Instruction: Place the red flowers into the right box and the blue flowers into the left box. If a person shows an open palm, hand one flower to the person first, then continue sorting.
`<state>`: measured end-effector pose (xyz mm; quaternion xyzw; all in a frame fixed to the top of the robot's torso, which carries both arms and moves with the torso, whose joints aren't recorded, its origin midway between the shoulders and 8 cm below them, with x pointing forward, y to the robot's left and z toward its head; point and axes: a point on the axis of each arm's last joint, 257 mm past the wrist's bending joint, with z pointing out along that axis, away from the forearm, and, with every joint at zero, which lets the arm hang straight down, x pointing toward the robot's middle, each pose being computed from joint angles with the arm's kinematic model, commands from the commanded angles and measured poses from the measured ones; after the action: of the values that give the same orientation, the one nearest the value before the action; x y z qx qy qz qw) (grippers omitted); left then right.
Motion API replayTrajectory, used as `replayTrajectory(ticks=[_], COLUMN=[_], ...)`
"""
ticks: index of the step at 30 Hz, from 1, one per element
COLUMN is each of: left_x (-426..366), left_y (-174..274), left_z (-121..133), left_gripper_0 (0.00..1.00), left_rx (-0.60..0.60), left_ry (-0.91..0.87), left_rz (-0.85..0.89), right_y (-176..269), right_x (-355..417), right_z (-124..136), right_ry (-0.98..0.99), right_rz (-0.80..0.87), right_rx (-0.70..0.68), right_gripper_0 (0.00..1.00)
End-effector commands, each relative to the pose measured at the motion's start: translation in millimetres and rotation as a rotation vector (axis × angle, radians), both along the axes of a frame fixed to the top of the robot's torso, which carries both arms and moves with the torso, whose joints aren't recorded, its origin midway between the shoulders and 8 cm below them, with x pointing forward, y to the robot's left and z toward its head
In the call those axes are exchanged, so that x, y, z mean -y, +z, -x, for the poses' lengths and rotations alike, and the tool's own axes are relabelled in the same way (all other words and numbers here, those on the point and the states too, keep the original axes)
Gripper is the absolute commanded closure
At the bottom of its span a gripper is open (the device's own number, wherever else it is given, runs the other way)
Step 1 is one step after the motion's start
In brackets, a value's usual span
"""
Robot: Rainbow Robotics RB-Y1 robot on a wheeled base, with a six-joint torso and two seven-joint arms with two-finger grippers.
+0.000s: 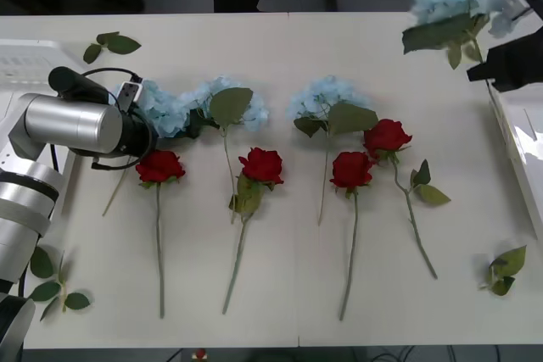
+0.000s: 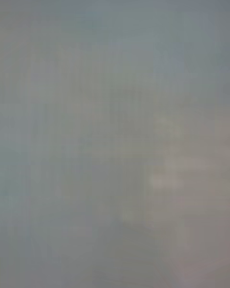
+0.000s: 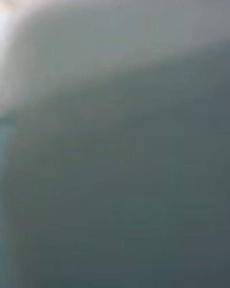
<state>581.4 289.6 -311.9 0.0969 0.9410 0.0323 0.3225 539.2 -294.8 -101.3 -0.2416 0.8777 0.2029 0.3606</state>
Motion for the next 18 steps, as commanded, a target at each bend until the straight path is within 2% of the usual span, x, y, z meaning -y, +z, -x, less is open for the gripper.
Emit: replayTrajectory(ticks=[1,11,18], left_x=[-14,-52,-66], left_y=[31,143,185], left_z=[-4,16,30], left_gripper_0=[1.00,1.00,1.00], left_rx=[0.029,0.025,0.039], left_ry=[-0.015,0.004,0.004], left_rz=[-0.014,-0.055,0.007], right_y=[28,99,136], right_x=[-51,-138,-178], right_z=[20,74,98], right_ry=[0.145,0.408,0.507], right_rz=[-0.153,-0.484,-0.593], right_rx=[0.017,0.038,0.088], right_gripper_0=[1.00,1.00,1.00])
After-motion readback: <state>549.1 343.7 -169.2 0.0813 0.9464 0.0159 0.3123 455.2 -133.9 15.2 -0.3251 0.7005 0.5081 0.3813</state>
